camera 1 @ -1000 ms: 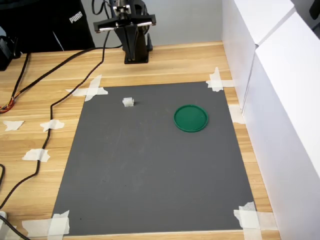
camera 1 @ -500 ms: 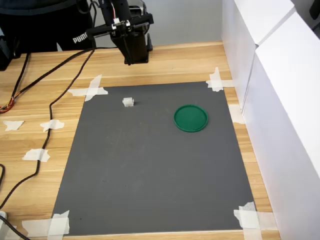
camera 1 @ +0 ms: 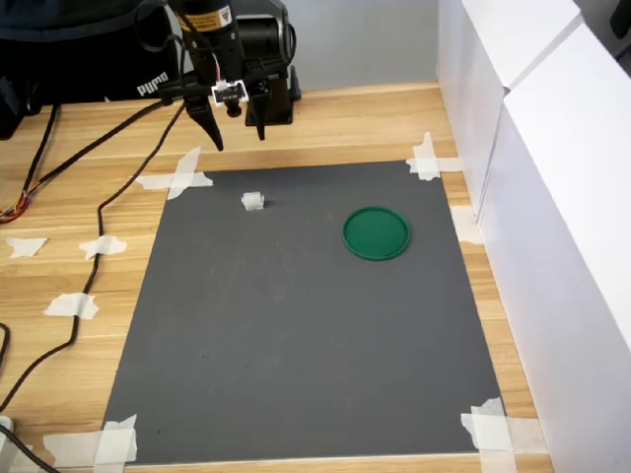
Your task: Grasp a white terminal and put it on the green lid.
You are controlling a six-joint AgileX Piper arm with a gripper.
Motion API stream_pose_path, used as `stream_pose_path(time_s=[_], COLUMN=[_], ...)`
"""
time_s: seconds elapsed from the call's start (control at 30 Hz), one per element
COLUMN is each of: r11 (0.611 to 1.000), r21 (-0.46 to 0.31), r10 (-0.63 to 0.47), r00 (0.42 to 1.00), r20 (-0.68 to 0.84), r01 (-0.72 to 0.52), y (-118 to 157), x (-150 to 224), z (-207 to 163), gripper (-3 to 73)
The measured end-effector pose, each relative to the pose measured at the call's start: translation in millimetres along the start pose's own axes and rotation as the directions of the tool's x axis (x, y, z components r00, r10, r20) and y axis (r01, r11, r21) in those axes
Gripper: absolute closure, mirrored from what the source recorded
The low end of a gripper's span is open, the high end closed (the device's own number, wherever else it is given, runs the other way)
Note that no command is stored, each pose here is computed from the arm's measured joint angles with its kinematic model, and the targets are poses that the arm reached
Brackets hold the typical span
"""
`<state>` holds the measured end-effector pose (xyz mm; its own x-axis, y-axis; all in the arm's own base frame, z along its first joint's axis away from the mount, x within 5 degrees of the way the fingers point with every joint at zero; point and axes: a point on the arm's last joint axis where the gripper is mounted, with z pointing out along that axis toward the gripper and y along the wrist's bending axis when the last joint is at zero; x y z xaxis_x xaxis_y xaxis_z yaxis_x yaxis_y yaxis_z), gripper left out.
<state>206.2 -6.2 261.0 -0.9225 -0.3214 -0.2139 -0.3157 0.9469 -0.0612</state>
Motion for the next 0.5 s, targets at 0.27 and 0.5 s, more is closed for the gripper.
stream_pose_path(time_s=[0.27, 0.5], r11=[0.995, 0.995], r21=[-0.030, -0.025], r10=[-0.096, -0.100], r00=[0.994, 0.994], r20=[0.044, 0.049], r01=[0.097, 0.102], y=[-0.7, -1.4], x=[-14.5, -16.3], z=[-18.9, -22.5], gripper=[-2.0, -2.0])
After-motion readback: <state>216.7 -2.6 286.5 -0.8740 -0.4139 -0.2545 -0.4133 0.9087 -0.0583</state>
